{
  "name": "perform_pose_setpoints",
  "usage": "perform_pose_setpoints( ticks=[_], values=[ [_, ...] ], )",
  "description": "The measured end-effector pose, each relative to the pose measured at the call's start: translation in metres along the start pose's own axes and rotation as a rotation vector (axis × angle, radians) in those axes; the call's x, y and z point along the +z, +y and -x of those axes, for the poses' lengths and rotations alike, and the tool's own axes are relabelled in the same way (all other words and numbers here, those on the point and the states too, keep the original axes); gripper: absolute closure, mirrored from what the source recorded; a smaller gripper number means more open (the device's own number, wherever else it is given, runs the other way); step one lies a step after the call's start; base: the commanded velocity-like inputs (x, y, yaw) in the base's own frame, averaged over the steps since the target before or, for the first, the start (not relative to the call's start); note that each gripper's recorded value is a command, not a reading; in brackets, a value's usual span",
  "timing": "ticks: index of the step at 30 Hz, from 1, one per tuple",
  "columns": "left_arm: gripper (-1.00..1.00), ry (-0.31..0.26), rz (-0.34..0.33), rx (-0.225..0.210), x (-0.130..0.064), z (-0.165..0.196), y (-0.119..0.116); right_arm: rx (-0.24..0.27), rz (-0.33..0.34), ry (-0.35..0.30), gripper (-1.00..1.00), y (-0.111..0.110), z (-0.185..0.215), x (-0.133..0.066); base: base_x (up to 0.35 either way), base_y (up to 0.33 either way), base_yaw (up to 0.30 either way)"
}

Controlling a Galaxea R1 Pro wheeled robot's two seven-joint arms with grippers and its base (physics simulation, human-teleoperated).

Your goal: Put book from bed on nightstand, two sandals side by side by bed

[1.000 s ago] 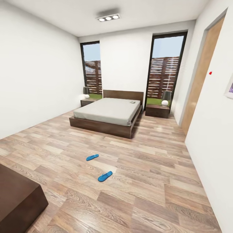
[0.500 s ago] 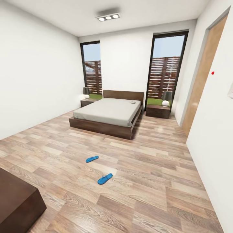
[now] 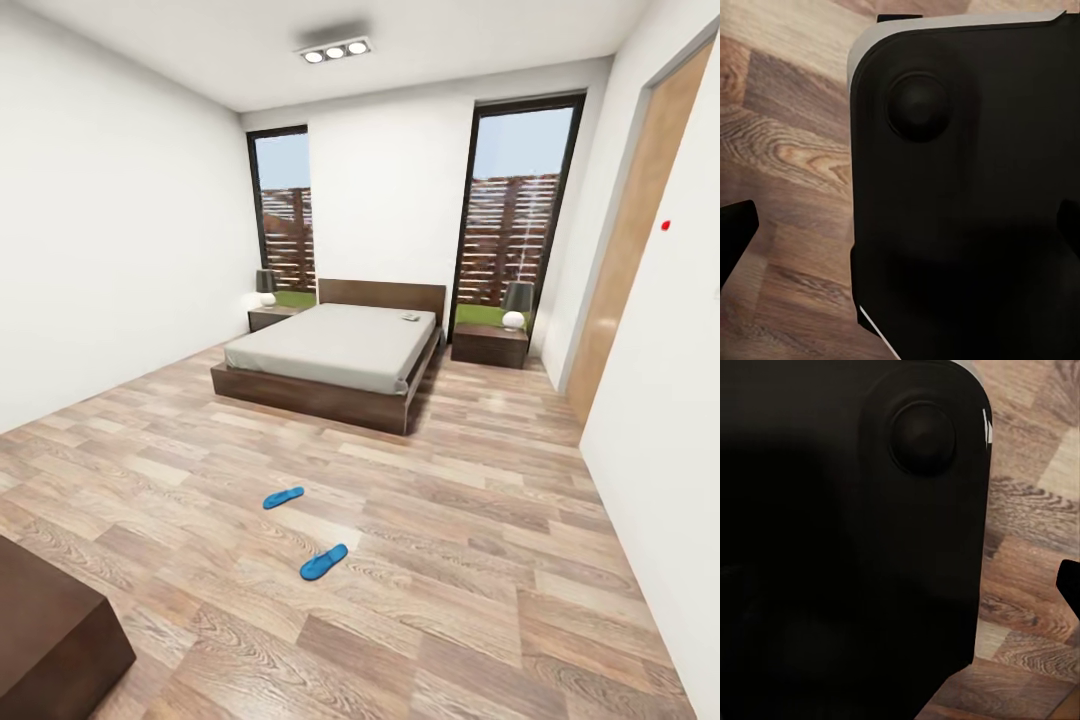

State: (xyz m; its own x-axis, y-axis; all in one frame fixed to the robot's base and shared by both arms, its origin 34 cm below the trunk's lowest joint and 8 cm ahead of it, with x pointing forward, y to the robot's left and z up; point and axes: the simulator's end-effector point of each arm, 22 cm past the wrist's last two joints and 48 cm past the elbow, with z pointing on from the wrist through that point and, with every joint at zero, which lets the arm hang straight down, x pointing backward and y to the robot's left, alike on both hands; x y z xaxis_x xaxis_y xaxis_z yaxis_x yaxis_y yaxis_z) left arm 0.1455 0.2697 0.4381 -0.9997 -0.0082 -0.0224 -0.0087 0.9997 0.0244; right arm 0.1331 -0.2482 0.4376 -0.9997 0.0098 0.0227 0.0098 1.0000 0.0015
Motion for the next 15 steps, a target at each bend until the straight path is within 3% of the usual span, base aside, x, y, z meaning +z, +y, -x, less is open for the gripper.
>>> perform_pose_setpoints(
  ticks=[15],
  values=[
    [-1.0,0.0,0.0,0.0,0.0,0.0001,0.0,0.0,0.0,0.0,-1.0,0.0,0.0,0.0,0.126,0.0,0.0]
  ],
)
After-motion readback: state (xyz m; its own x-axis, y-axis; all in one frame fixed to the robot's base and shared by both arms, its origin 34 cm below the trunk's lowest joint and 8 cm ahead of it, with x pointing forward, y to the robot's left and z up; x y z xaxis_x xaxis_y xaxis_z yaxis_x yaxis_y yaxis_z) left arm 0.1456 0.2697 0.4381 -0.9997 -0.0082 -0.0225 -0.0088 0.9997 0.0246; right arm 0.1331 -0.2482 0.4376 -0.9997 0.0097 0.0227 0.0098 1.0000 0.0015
